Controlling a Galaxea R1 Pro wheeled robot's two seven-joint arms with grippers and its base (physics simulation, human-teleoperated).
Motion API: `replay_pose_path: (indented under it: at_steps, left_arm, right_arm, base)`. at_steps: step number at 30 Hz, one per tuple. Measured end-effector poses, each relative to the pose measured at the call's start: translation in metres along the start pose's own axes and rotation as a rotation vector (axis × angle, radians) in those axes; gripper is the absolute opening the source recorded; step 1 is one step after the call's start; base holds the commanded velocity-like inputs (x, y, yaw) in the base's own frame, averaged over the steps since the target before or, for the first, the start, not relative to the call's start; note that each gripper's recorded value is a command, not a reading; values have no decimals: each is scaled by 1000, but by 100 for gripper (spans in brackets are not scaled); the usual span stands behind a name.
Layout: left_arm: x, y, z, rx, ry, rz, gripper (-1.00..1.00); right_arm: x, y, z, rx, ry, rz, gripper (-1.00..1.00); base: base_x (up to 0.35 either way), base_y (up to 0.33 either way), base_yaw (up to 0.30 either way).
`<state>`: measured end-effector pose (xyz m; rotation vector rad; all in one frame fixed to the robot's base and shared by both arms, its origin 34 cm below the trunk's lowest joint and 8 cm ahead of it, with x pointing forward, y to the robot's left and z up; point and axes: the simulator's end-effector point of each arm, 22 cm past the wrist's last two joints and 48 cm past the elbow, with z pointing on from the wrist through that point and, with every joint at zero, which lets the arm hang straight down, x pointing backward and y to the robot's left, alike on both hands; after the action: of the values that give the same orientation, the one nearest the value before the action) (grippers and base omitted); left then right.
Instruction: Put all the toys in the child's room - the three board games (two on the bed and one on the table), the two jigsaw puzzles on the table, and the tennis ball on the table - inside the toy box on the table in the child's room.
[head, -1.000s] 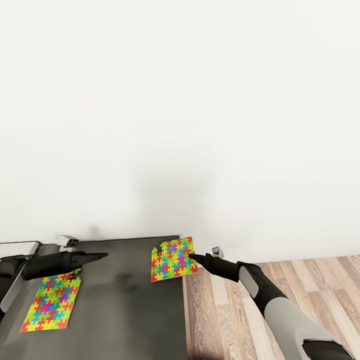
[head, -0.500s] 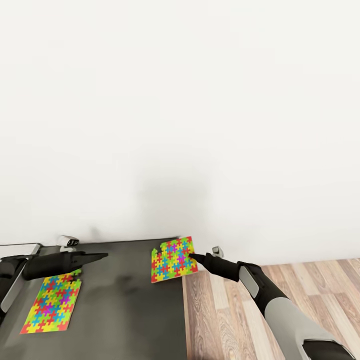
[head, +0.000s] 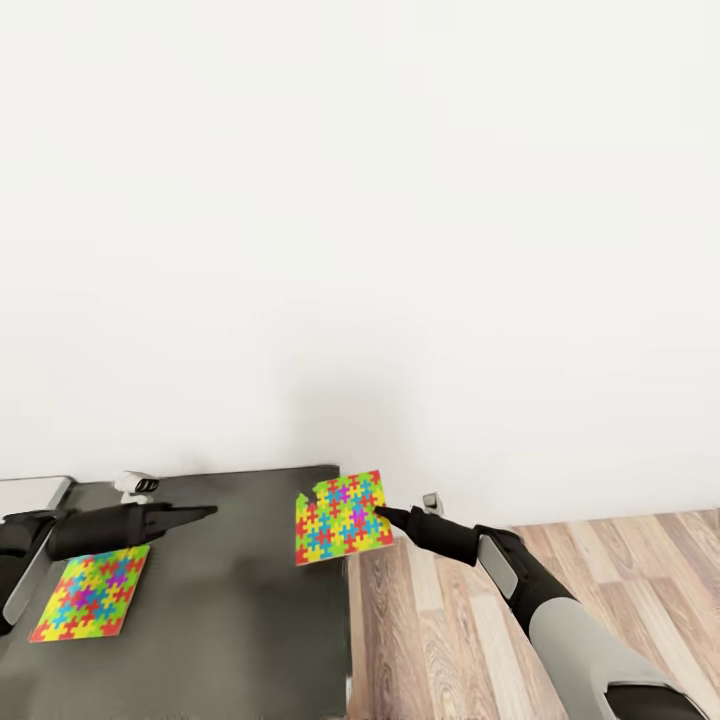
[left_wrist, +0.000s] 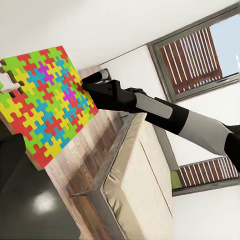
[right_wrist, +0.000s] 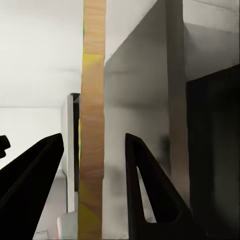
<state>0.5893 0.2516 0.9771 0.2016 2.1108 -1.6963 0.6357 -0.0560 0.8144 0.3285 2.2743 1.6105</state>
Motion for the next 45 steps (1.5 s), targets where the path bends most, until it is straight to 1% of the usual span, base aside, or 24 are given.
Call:
replay_pose_path:
  at_steps: [6,10,13,14,16,17,20,21,23,27,29,31,34,38,45]
  left_arm:
    - [-2,-4,-1,1,-3,10,100]
    - [-4,-7,-2,2,-5,17,100]
    - [-5,-9,-3,2,-7,21,100]
    - [-5,-10,-4,1,-8,22,100]
    - [-6,-11,-4,1,-9,25,100]
    - [-6,-11,-5,-1,-10,25,100]
    - [-7,-12,-6,-1,-12,26,100]
    - [-7,-12,-7,-2,-13,25,100]
    - [-5,-13,-7,-2,-13,23,100]
    - [6,-11,-10,-8,-10,3,100]
    - [6,-11,-17,-17,-15,3,100]
    - [4,-12,-24,-25,-25,7,100]
    - [2,-13,-30,-33,-34,12,100]
    - [3,-15,-34,-37,-38,11,100]
    - [2,-18,-35,-37,-41,17,100]
  right_arm:
    - [0,6,-1,-9,0,-3,-100]
    - [0,19,-3,-63,-1,-5,-100]
    - [-2,41,-6,-150,-6,-17,-100]
    - [-6,54,-8,-201,-11,-31,-100]
    - [-9,69,-12,-252,-16,-55,-100]
    - [-8,80,-18,-295,-20,-73,-100]
    - [1,89,-28,-336,-23,-96,-100]
    - [9,92,-34,-352,-25,-110,-100]
    - [16,97,-41,-367,-29,-131,-100]
    - [34,119,-64,-403,-50,-220,-100]
    - [41,128,-72,-414,-58,-251,-100]
    - [43,139,-77,-427,-64,-285,-100]
    - [44,150,-82,-439,-71,-322,-100]
    - [42,158,-86,-446,-80,-348,-100]
    - [37,156,-96,-433,-84,-368,-100]
  base:
    - [-60,-99,-100]
    - [-9,-14,-105]
    - [-2,-4,-106]
    - [-1,-2,-106]
    - [-1,-1,-106]
    - [0,-1,-105]
    - [0,-1,-105]
    - [0,0,-105]
    - [0,0,-104]
    - [0,0,-99]
    - [0,0,-90]
    - [0,0,-87]
    - [0,0,-71]
    - [0,0,-29]
    - [0,0,-4]
